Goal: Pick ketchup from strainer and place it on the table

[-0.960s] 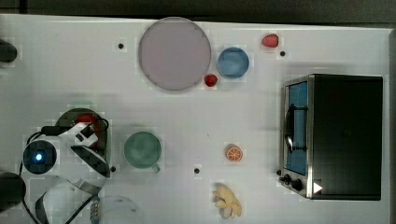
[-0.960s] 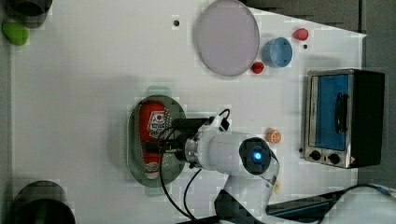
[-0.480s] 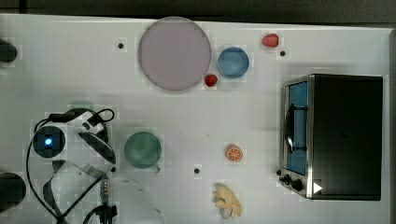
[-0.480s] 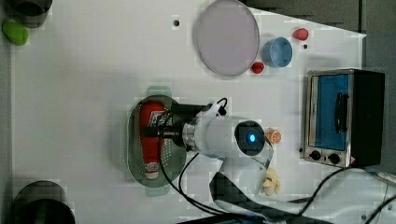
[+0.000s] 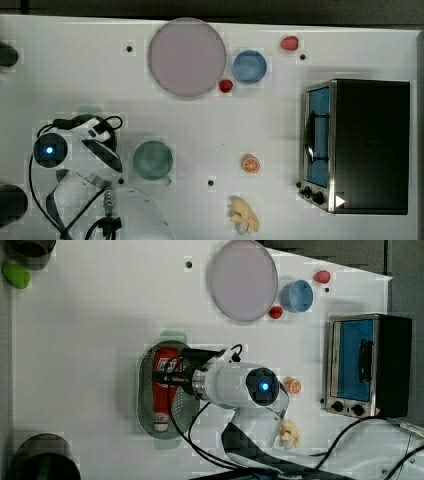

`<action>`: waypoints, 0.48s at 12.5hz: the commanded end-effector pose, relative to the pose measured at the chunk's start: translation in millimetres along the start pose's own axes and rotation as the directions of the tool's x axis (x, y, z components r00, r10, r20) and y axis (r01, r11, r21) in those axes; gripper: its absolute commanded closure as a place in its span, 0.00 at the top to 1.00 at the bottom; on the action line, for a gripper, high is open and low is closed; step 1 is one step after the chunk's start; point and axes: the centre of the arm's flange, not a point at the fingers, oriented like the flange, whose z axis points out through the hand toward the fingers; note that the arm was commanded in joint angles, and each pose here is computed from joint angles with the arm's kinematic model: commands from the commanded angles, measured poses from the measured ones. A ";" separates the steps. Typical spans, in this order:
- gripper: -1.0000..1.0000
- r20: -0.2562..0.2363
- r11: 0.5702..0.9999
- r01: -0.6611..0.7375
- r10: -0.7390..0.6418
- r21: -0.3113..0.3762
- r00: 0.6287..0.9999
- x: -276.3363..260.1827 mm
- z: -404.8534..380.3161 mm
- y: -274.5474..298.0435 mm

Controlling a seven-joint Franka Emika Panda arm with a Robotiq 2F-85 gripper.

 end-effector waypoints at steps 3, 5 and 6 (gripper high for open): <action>0.60 -0.076 1.000 -0.020 0.018 -0.025 0.997 -11.3 -79.0 -39.9; 0.60 -0.078 0.995 -0.094 0.090 -0.044 0.993 -8.4 -121.5 -41.7; 0.60 -0.077 0.990 -0.139 0.136 -0.034 0.988 -4.4 -144.9 -41.7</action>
